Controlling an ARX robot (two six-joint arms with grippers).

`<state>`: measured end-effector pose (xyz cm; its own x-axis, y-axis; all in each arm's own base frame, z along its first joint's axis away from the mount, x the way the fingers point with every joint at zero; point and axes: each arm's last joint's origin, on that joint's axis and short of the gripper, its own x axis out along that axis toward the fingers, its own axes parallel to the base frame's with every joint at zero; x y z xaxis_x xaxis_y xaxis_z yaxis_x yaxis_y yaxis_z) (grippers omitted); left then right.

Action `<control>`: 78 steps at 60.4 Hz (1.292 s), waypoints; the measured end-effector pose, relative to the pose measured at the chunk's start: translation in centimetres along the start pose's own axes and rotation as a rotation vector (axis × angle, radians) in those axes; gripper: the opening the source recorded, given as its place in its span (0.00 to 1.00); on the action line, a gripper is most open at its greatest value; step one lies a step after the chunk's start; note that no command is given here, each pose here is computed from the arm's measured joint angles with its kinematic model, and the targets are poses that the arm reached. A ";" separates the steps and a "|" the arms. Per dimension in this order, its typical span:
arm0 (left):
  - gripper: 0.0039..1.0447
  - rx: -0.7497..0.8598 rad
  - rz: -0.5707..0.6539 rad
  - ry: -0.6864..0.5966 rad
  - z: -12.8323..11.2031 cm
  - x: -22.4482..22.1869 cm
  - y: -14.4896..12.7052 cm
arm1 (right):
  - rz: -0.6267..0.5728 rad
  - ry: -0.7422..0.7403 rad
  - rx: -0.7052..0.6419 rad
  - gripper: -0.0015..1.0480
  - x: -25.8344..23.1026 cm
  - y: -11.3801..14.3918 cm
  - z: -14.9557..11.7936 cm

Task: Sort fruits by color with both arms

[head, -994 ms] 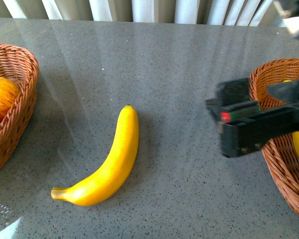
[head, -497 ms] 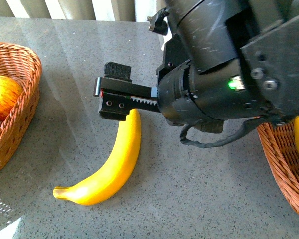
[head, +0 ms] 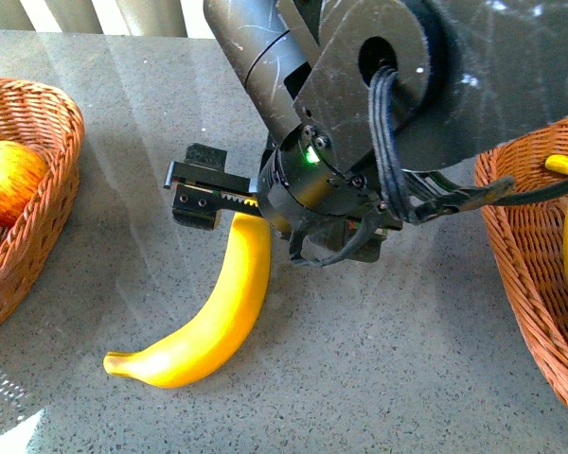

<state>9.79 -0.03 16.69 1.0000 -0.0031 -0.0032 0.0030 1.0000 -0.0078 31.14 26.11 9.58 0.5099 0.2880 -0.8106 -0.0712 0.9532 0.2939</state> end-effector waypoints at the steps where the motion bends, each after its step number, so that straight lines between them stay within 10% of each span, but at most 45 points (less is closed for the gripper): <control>1: 0.91 0.000 0.000 0.000 0.0 0.0 0.0 | -0.001 0.002 -0.002 0.91 0.1 0.1 0.0; 34: 0.91 0.000 0.000 0.000 0.0 0.0 0.0 | -0.025 0.034 -0.121 0.91 1.4 1.9 -1.2; 58: 0.91 0.000 0.000 0.000 0.0 0.0 0.0 | -0.035 0.039 -0.117 0.38 1.5 1.4 -1.6; 78: 0.91 0.000 0.000 0.000 0.0 0.0 0.0 | -0.022 -0.091 -0.057 0.34 -0.7 -0.2 -0.8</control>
<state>9.79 -0.03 16.69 1.0000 -0.0031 -0.0029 0.0030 1.0000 -0.0078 30.10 25.78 9.64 0.5874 0.2602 -0.7663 -0.1064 0.9635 0.2456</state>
